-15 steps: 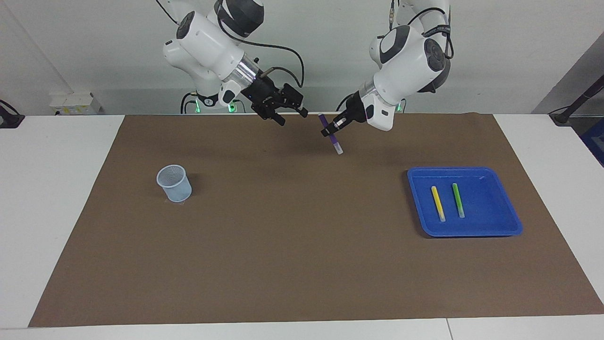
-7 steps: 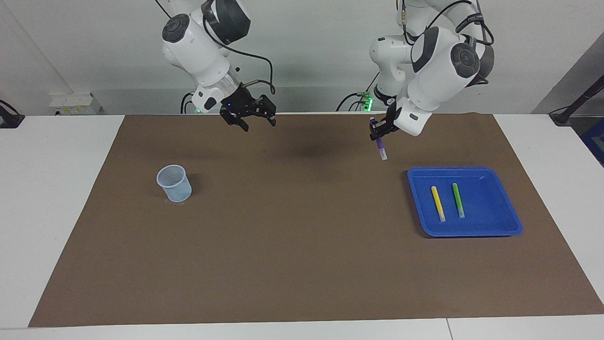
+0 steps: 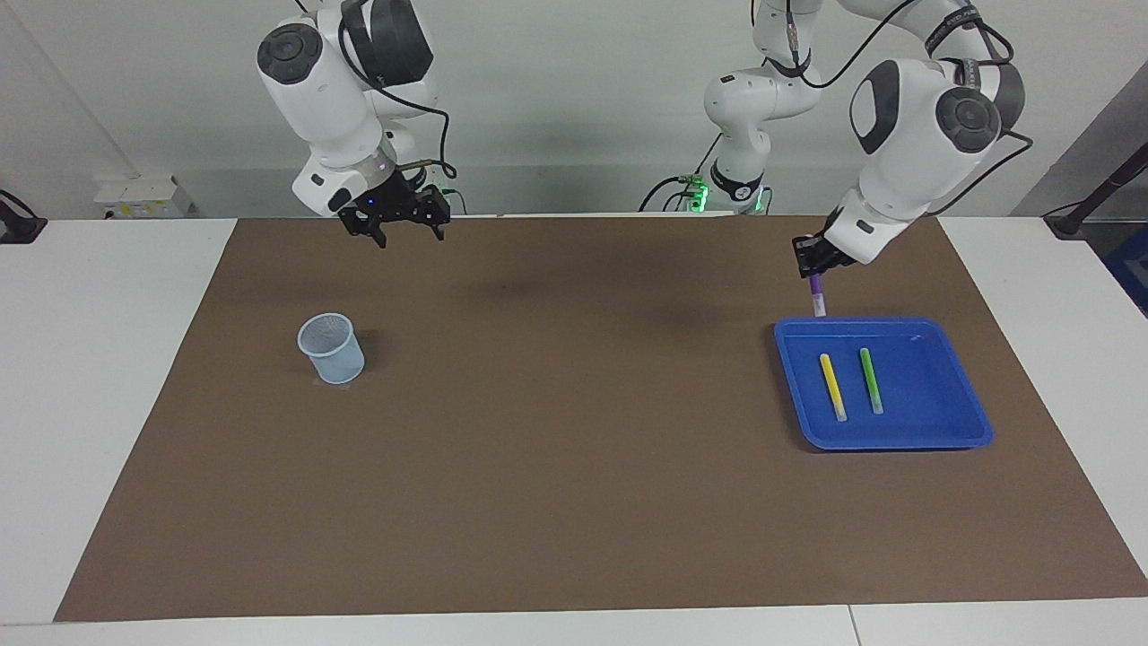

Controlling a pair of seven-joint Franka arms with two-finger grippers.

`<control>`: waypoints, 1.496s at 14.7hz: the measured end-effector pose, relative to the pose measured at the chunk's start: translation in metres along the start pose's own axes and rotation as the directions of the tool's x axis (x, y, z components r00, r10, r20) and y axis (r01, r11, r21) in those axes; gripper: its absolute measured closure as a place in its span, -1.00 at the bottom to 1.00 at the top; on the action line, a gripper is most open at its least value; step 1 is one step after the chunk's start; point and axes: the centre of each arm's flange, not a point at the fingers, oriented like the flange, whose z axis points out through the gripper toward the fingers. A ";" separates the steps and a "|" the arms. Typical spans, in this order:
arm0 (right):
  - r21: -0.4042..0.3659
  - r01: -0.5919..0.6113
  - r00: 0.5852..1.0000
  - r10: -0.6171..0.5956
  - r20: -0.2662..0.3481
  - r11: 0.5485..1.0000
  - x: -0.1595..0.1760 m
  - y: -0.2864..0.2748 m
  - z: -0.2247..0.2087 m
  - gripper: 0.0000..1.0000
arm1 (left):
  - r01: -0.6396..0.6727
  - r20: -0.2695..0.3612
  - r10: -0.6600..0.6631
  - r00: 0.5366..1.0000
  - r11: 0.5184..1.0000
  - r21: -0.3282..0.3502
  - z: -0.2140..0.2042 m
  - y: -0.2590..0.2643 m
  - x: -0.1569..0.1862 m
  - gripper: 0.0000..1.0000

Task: Right arm passes pens to left for tray arrangement
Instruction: 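Carry the purple pen to the tray with the left gripper while the right gripper returns, then lay the purple pen beside the green pen and open the left gripper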

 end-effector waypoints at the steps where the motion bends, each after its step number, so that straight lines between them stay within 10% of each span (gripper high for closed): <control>1: -0.024 0.008 1.000 -0.008 0.000 1.000 0.000 0.008 -0.001 -1.00 | -0.009 -0.003 0.009 1.000 1.000 0.011 0.000 -0.016 0.001 0.61; 11: -0.084 -0.019 1.000 0.020 0.019 0.996 -0.005 0.139 -0.014 -1.00 | -0.100 -0.083 0.114 0.990 0.983 0.153 0.038 -0.109 0.034 0.61; 22: -0.082 -0.031 1.000 0.031 -0.003 0.996 -0.002 0.147 -0.024 -1.00 | -0.122 -0.114 0.146 0.983 0.974 0.193 0.127 -0.156 0.082 0.61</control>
